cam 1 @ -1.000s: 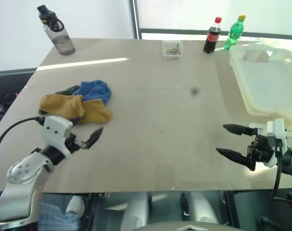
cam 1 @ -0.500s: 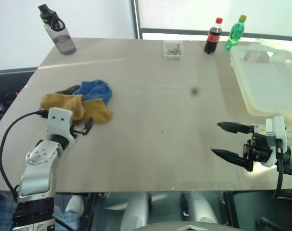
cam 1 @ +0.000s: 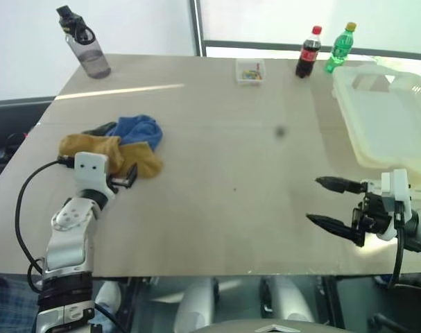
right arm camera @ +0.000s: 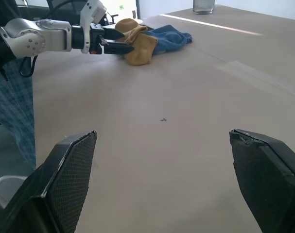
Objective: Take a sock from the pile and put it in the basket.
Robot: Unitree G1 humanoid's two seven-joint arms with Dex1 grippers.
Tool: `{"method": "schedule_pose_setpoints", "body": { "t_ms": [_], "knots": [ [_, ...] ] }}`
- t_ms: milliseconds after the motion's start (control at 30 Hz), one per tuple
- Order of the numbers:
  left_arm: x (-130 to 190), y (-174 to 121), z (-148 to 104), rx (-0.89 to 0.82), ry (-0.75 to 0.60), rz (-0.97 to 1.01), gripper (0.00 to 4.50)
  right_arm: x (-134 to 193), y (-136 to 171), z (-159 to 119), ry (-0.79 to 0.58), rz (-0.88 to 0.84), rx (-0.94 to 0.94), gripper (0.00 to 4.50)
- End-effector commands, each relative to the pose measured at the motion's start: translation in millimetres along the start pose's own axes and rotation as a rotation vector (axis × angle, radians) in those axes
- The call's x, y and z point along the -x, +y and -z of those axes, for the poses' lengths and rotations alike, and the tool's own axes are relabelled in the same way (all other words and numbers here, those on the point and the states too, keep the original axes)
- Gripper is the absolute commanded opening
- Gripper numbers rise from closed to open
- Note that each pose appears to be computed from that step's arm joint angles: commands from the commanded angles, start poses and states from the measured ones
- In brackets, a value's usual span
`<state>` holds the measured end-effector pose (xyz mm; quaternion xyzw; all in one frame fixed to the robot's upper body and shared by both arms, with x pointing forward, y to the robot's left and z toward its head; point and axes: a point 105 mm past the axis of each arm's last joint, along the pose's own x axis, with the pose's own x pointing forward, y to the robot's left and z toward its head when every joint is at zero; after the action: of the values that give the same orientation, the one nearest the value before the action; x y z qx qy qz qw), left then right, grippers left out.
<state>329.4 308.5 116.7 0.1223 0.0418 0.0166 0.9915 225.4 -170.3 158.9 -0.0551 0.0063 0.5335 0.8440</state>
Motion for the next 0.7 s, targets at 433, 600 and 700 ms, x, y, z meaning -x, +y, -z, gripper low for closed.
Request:
{"method": "schedule_pose_setpoints", "body": {
  "t_ms": [433,600,700],
  "knots": [
    [1,0,-17,0.020,-0.079,0.007,0.04,2,-1,-3,-0.017,0.018,0.043,4.50],
    [4,-28,-26,0.107,-0.084,0.094,0.04,3,-1,-3,-0.016,0.019,0.046,4.50],
    [7,-50,-34,0.164,-0.103,0.158,0.04,2,-1,-3,-0.016,0.020,0.045,4.50]
  ]
}}
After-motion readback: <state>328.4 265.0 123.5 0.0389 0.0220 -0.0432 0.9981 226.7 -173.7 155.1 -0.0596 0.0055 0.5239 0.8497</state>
